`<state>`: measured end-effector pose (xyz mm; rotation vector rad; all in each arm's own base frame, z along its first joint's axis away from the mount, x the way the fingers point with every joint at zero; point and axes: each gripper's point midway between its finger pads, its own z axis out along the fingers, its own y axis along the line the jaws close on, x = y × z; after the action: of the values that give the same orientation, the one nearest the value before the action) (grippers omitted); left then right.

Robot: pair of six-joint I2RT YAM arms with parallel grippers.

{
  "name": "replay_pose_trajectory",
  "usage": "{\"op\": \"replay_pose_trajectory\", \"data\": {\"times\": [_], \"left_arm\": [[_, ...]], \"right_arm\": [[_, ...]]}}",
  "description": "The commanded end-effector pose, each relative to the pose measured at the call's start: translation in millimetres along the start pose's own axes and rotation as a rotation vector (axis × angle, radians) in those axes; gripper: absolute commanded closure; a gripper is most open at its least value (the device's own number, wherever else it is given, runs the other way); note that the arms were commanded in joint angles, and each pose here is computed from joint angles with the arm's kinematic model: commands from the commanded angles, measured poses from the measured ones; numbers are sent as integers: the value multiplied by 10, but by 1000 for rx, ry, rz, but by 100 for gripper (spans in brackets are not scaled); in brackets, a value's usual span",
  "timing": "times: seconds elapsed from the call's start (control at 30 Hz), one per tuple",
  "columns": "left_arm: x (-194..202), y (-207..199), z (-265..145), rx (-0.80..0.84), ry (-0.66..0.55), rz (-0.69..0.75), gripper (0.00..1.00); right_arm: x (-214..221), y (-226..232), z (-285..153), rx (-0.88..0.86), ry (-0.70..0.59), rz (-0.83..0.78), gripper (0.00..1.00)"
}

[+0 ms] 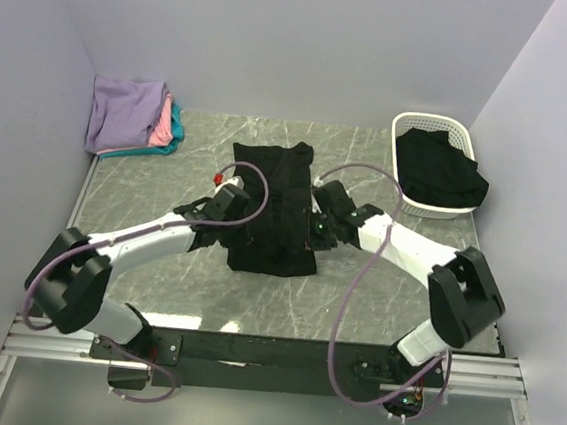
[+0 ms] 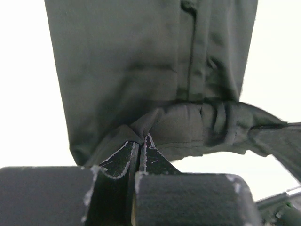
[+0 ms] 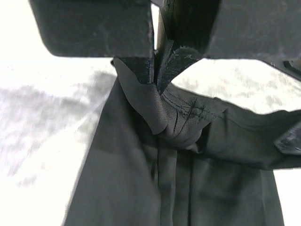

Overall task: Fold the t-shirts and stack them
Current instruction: Fold the tshirt

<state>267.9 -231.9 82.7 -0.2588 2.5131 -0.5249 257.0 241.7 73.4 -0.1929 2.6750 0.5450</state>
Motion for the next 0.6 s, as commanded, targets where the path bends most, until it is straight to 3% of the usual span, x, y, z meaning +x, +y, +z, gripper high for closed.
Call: {"op": "replay_pose_trajectory", "data": {"times": [0.0, 0.57], "left_arm": [[-297, -144, 135, 56, -40, 48, 99], [-1179, 46, 630, 27, -96, 55, 99]], "right_arm": [[-407, 64, 50, -36, -42, -61, 96], [-1195, -60, 436, -51, -49, -46, 96]]}}
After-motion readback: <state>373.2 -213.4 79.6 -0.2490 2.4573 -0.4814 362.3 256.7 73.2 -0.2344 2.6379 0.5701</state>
